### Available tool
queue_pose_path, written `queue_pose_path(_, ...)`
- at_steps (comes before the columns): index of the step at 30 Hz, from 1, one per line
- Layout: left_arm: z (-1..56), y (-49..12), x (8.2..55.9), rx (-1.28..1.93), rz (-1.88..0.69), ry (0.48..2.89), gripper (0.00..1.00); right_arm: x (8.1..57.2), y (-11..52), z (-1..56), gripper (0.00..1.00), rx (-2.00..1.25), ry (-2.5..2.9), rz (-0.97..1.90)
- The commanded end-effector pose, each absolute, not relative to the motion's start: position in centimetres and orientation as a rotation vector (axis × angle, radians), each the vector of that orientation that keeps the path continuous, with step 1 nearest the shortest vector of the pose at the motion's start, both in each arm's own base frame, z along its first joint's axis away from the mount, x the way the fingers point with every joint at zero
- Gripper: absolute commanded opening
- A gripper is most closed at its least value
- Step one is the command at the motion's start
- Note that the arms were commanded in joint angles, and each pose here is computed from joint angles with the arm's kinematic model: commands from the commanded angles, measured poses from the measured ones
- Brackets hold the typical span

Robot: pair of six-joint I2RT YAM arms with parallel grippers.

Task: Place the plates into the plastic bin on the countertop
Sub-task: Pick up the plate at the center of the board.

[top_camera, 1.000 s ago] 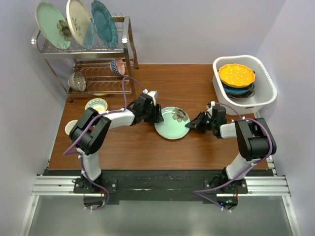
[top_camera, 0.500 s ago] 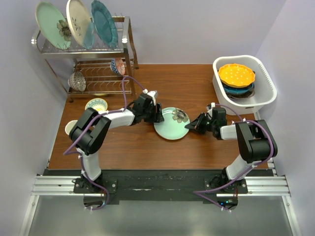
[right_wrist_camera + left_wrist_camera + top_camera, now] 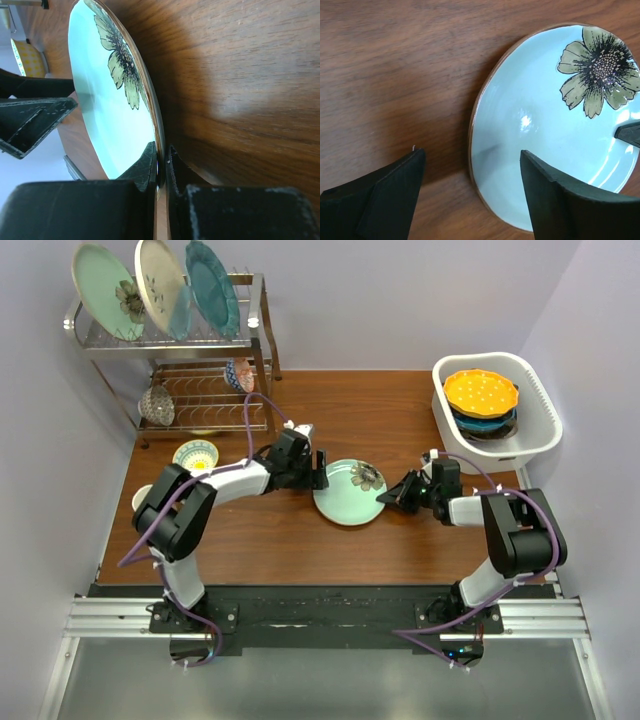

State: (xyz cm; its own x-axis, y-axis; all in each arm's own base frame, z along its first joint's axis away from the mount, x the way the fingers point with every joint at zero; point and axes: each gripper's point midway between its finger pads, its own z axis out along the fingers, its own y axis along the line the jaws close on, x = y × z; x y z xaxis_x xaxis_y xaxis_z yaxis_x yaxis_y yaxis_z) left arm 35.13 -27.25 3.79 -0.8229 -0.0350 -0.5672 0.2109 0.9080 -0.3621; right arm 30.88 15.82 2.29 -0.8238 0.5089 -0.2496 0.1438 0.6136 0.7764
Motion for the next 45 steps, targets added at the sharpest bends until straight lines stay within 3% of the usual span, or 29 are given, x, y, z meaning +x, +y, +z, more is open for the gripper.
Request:
queue_pose_path(1, 8.3, -26.1, 36.4, 0.087, -0.510, 2.372, 0.83, 29.6, 14.8, 0.9, 0.00, 0.517, 2.446, 0.985)
queue_pose_path(16, 18.9, -25.1, 35.3, 0.066, -0.643, 2.066, 0.92, 29.7, 14.8, 3.5, 0.00, 0.517, 2.407, 0.997)
queue_pose_path(45, 18.8, -25.8, 35.5, 0.080, -0.674, 2.060, 0.92, 32.6, 15.5, 17.3, 0.00, 0.459, 2.140, 1.105)
